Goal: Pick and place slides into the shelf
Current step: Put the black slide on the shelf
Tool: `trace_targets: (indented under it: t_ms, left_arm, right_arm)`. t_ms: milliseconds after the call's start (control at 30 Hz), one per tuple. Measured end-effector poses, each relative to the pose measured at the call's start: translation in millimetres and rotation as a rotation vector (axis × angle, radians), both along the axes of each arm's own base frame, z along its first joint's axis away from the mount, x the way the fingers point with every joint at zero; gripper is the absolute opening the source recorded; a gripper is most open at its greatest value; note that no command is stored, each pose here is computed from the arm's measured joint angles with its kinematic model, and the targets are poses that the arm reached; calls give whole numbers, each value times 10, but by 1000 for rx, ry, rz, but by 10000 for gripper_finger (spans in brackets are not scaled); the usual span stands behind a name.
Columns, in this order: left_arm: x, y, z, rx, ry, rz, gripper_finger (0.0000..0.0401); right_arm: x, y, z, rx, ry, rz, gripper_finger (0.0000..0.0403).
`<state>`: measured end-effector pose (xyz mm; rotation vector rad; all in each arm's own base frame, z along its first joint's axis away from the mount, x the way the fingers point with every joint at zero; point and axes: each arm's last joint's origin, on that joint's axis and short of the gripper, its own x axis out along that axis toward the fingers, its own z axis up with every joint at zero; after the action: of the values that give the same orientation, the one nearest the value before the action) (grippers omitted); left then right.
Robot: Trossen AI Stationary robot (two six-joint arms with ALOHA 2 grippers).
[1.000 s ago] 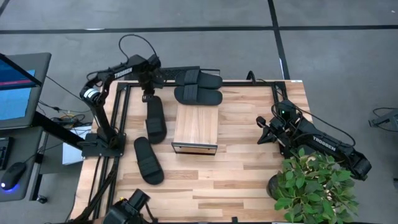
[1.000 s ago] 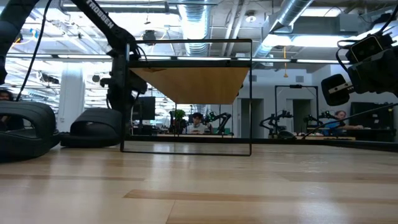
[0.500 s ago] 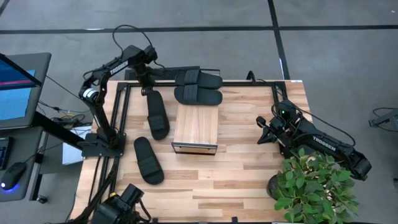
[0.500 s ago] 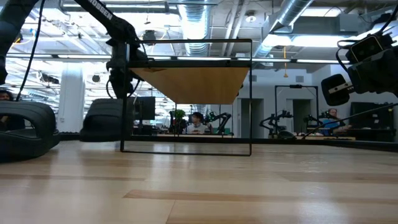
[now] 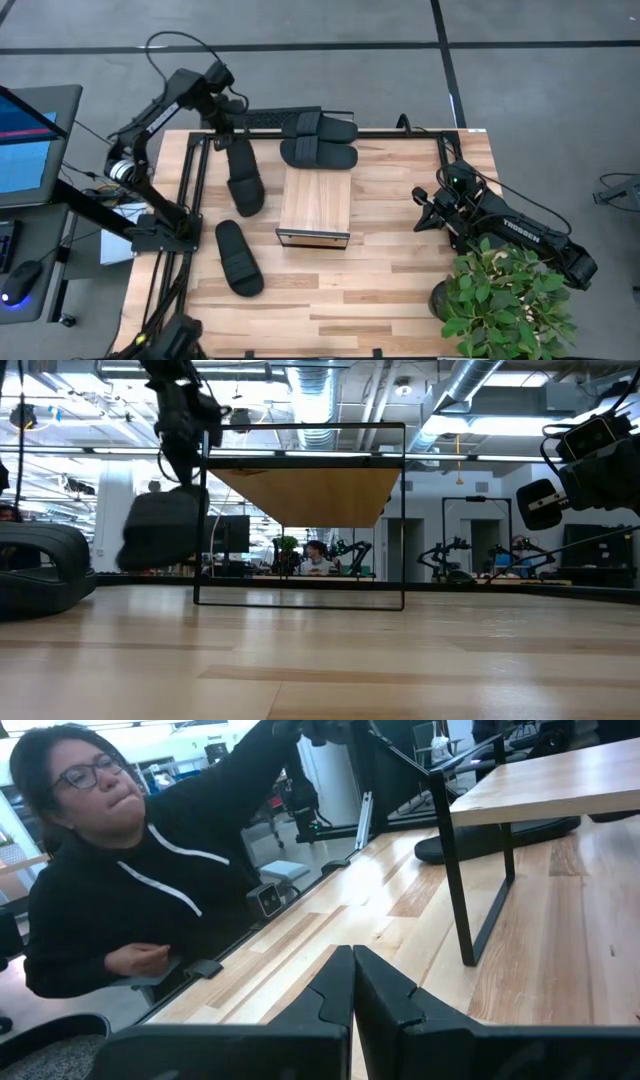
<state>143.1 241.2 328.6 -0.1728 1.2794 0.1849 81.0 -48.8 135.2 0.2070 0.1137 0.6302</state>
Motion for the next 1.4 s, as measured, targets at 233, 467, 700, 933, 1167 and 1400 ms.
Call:
trace_targets:
  t_ms: [233, 467, 700, 933, 1167, 1400]
  left_arm:
    - [-176, -294, 253, 49, 39, 37, 0]
    - [-364, -639, 555, 166, -44, 42, 0]
    - [-542, -1027, 850, 263, -270, 46, 0]
    - [-715, -1370, 1087, 405, -501, 108, 0]
    - [-825, -1559, 1075, 493, -722, 269, 0]
    - [-835, -1568, 820, 505, -911, 406, 0]
  right_arm:
    - [0, 0, 0, 0, 0, 0, 0]
    - [0, 0, 0, 0, 0, 0, 0]
    - [0, 0, 0, 0, 0, 0, 0]
    - [0, 0, 0, 0, 0, 0, 0]
    - [0, 0, 0, 0, 0, 0, 0]
    - [0, 0, 0, 0, 0, 0, 0]
